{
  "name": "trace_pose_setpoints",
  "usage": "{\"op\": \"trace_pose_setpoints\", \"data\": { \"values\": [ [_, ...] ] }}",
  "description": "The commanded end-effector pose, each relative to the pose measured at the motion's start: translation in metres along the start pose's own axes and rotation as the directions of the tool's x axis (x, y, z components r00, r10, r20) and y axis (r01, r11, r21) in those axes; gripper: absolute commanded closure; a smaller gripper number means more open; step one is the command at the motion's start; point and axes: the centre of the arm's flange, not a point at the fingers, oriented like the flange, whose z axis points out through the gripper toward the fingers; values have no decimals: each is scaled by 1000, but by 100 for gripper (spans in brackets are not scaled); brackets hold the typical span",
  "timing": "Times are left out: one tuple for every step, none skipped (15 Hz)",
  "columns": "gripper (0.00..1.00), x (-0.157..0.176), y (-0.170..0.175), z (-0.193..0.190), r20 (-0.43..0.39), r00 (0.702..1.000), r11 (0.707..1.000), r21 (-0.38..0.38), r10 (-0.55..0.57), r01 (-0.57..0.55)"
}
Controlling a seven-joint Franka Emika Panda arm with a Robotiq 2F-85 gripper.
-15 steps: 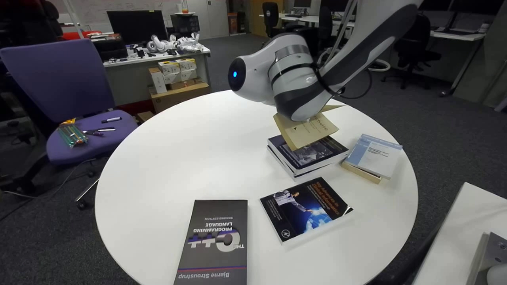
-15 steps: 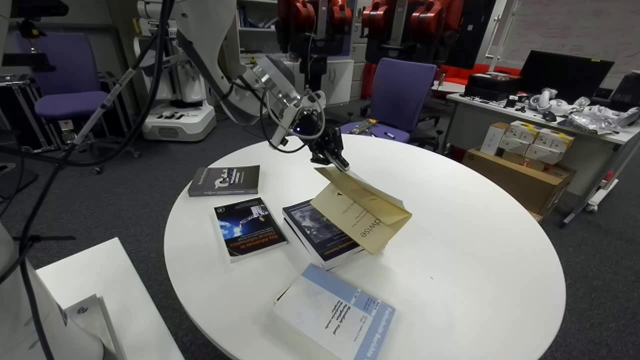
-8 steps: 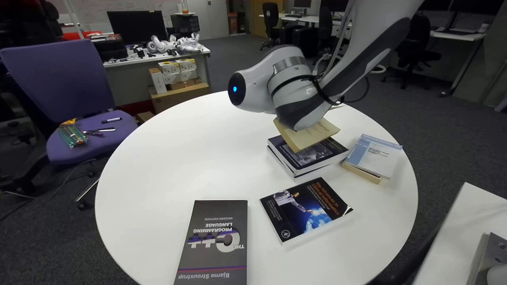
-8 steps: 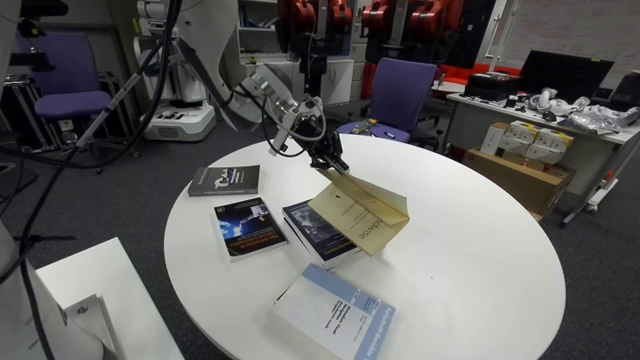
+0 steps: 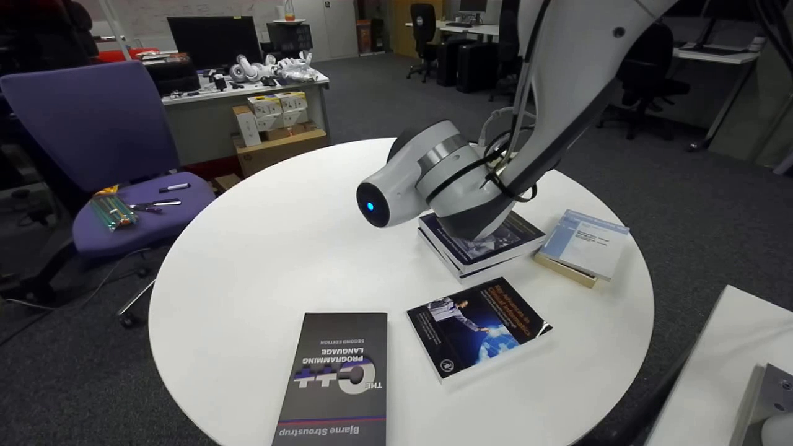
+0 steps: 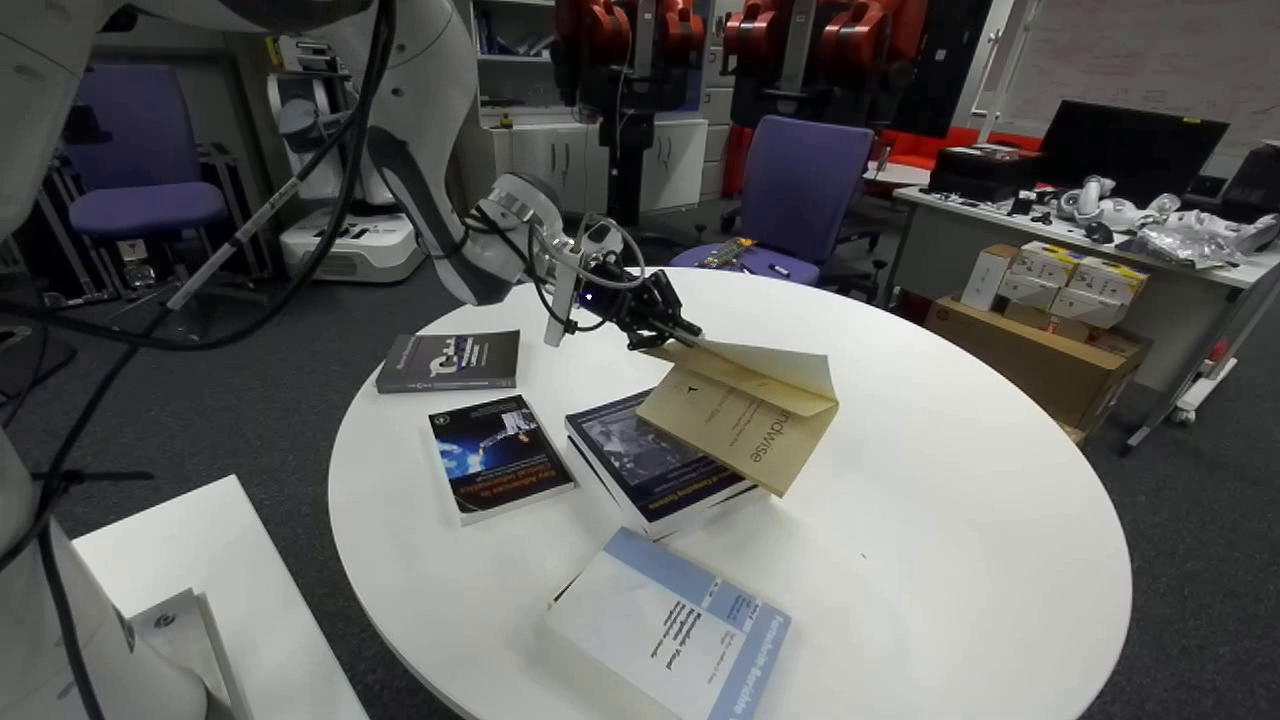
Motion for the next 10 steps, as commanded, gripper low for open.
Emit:
{"op": "trace_pose_setpoints", "data": {
  "values": [
    [100, -4, 1, 0, 63, 997, 995, 89, -45, 39],
    [100, -5, -2, 1, 96, 993, 989, 135, -69, 55],
    [100, -6, -3, 3, 126, 989, 984, 168, -82, 60],
    [100, -7, -4, 6, 162, 983, 982, 182, -86, 56],
    [100, -8, -5, 10, 196, 976, 979, 197, -93, 53],
    [100, -9, -6, 15, 227, 970, 980, 196, -87, 42],
    [100, -9, -8, 21, 254, 963, 980, 193, -89, 40],
    [100, -10, -8, 26, 273, 958, 982, 185, -84, 33],
    [100, -9, -8, 31, 290, 954, 984, 176, -79, 28],
    [100, -8, -8, 35, 304, 950, 985, 170, -72, 20]
  ]
}}
